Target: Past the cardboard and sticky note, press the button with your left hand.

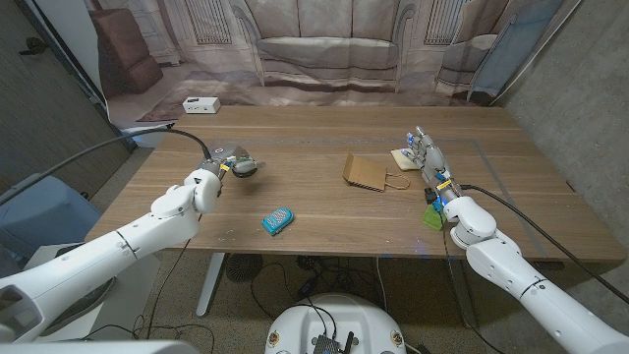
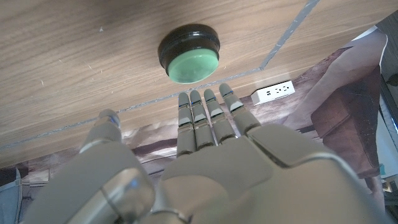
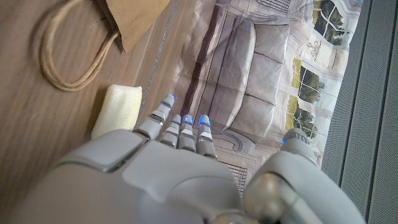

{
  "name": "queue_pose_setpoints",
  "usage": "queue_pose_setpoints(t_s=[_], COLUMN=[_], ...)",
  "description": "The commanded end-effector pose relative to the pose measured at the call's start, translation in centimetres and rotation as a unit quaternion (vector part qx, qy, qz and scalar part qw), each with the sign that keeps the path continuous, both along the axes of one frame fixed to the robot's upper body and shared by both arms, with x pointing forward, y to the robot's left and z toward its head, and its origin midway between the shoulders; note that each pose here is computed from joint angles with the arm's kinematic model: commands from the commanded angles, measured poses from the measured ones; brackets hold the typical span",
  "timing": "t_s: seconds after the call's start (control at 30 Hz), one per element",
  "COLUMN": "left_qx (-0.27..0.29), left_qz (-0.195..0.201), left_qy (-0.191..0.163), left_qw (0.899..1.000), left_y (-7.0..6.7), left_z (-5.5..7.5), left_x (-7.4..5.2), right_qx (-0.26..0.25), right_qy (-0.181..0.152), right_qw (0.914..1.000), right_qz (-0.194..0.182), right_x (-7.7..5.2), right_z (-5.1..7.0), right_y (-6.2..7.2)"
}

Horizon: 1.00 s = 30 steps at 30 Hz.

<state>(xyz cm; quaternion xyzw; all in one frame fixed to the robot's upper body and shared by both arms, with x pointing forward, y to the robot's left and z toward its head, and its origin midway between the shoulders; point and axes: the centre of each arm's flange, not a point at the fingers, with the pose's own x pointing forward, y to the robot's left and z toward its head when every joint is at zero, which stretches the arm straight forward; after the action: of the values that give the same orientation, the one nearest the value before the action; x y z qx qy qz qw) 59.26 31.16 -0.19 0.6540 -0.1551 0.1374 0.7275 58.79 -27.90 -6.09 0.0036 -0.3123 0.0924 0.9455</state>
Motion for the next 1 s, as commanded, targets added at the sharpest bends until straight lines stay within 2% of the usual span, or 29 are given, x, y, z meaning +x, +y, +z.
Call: queue_pose_setpoints(t_s=[0.03,0.57,0.77,1.0], left_qx=[-0.016,-0.053,-0.097,-0.115], left_qz=[-0.014,-0.052,-0.095,-0.110], left_qy=[-0.022,-0.052,-0.066,-0.099], left_qw=[1.000,0.996,0.989,0.982], left_y=[0.2,0.3,0.7,0.6], left_z=[0.5,1.1,1.2,1.4], left_x=[-0.8,-1.9,-2.6,-3.6], right_qx=[-0.004,0.000,0.000,0.005], right_qy=[-0.002,-0.003,-0.004,-0.005], right_qw=[1.0000,1.0000,1.0000,1.0000], right_qz=[0.002,0.000,-0.002,-0.001], right_x=[0.0,-0.2,-0.3,-0.4], right_z=[-0.1,-0.1,-0.2,-0.2], right_y=[0.2,0.2,0.0,-0.1])
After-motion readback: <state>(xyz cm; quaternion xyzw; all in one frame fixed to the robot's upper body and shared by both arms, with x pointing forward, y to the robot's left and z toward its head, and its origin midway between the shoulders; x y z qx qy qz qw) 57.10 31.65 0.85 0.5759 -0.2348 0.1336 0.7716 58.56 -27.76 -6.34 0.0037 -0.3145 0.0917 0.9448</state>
